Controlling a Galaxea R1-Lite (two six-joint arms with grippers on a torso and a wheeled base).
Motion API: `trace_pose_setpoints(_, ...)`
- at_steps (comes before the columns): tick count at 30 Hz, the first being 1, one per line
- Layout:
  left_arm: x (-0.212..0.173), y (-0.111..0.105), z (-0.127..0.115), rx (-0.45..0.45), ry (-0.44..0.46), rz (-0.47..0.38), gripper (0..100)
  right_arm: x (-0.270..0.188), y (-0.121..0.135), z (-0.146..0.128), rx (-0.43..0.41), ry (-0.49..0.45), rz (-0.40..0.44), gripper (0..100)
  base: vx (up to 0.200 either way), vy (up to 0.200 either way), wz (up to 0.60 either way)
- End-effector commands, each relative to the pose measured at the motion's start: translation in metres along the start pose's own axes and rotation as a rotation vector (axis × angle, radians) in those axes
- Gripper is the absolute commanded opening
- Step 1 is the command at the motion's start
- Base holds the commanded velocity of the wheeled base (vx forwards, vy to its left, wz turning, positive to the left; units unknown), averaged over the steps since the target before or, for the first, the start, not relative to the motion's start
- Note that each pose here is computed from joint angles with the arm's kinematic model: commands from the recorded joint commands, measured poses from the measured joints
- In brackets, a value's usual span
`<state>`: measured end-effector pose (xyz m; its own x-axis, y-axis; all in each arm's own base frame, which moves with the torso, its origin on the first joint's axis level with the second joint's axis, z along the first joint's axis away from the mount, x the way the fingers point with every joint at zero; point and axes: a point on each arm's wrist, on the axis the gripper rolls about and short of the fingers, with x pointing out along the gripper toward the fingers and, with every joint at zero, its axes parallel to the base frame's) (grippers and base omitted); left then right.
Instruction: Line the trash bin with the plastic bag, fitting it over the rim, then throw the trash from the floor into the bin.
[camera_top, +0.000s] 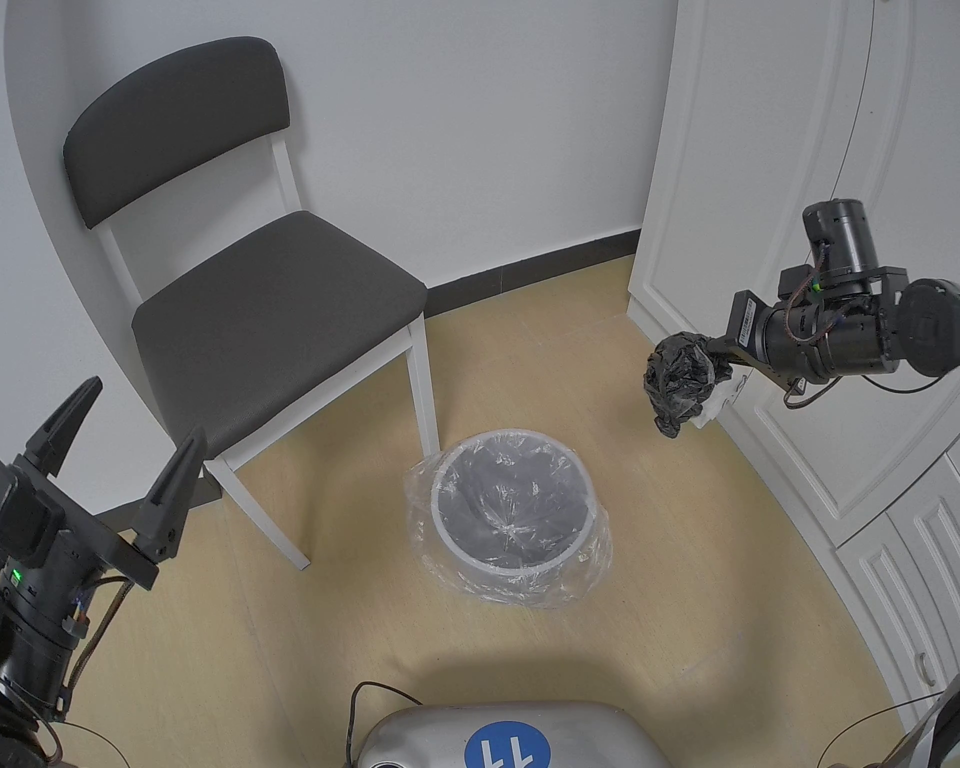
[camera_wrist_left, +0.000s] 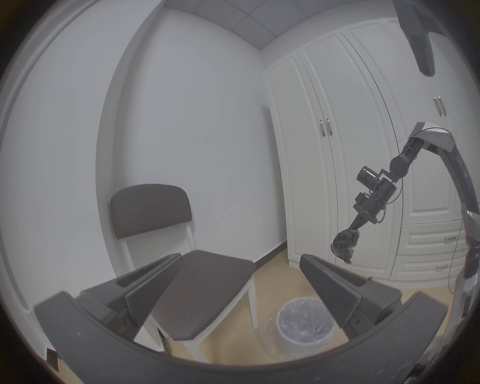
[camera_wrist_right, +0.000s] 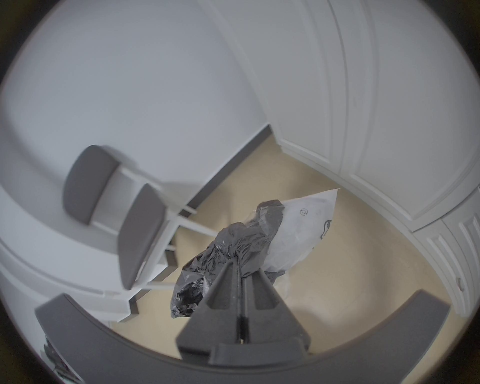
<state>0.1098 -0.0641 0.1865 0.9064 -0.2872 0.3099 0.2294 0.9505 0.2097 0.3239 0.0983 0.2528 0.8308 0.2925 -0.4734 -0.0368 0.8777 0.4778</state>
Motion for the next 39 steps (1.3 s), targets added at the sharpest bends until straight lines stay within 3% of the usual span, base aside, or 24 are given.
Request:
trace_pose_setpoints(1,-0.002,0.004,0.019,-0.017,-0.093,0.016,100,-0.068,0.038,-0.02,-0.054,-0.027,0.163,0,0.0,0.0,0.0)
trace_pose_setpoints(9,0.017,0.009,0.02,0.002,-0.05,0.083,100,-0.063,0.052,-0.053,-0.109,-0.017,0.268,0,0.0,0.0,0.0)
trace_pose_setpoints(22,0.018,0.011,0.019,-0.006,-0.048,0.091,100,-0.006,0.05,-0.081,-0.13,0.106,0.202,0,0.185,0.0,0.0)
trace_pose_setpoints(27,0.016,0.011,0.018,-0.004,-0.043,0.089,100,0.015,0.047,-0.092,-0.134,0.156,0.175,0,0.0,0.0,0.0)
trace_pose_setpoints(33,0.015,0.01,0.016,-0.001,-0.036,0.086,100,0.041,0.057,-0.125,-0.162,0.263,0.171,0,0.0,0.0,0.0)
trace_pose_setpoints(39,0.015,0.01,0.016,0.0,-0.033,0.085,100,0.071,0.065,-0.165,-0.179,0.281,0.217,0,0.0,0.0,0.0)
